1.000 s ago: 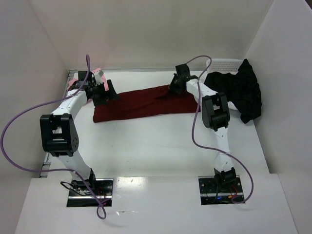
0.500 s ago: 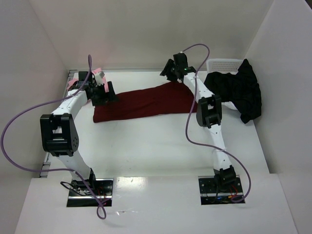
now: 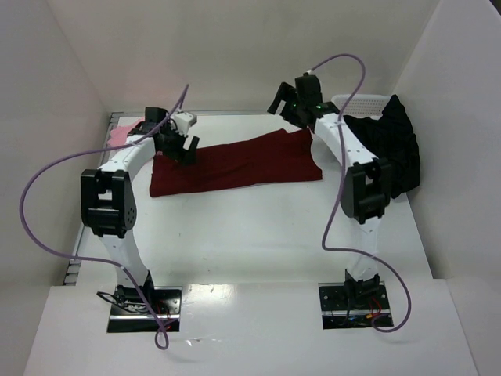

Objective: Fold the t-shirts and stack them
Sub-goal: Rotate the tshirt 90 degrees

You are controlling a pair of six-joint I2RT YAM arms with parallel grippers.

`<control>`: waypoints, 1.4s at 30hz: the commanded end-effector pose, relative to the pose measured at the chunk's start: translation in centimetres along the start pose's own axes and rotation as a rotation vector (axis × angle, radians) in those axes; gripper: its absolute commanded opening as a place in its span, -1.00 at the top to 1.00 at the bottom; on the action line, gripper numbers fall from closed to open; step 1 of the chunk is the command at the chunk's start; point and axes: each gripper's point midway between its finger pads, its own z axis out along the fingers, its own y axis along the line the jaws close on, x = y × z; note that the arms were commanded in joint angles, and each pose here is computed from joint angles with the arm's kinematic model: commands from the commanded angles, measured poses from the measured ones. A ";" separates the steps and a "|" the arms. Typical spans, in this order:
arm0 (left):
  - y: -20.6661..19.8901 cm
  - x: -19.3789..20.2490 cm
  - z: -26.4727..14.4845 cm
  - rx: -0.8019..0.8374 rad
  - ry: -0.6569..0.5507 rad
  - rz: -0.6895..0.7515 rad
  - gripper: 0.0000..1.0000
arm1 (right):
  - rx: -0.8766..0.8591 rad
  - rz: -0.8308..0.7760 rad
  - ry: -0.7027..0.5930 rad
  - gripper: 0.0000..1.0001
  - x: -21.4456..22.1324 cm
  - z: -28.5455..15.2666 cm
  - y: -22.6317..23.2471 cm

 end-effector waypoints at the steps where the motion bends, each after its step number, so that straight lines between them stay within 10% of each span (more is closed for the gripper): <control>1: -0.2 0.8 1.3 0.055 0.019 0.178 -0.99 | -0.015 -0.015 -0.114 -1.00 -3.7 -4.8 -0.2; 28: -6.1 9.0 6.1 -0.033 0.373 0.231 -0.99 | -0.021 0.042 -0.136 -1.00 1.1 -16.9 -4.5; 42: -18.3 14.4 -0.5 0.083 0.529 -0.099 -0.99 | 0.040 0.091 -0.036 -1.00 8.0 -14.7 -9.0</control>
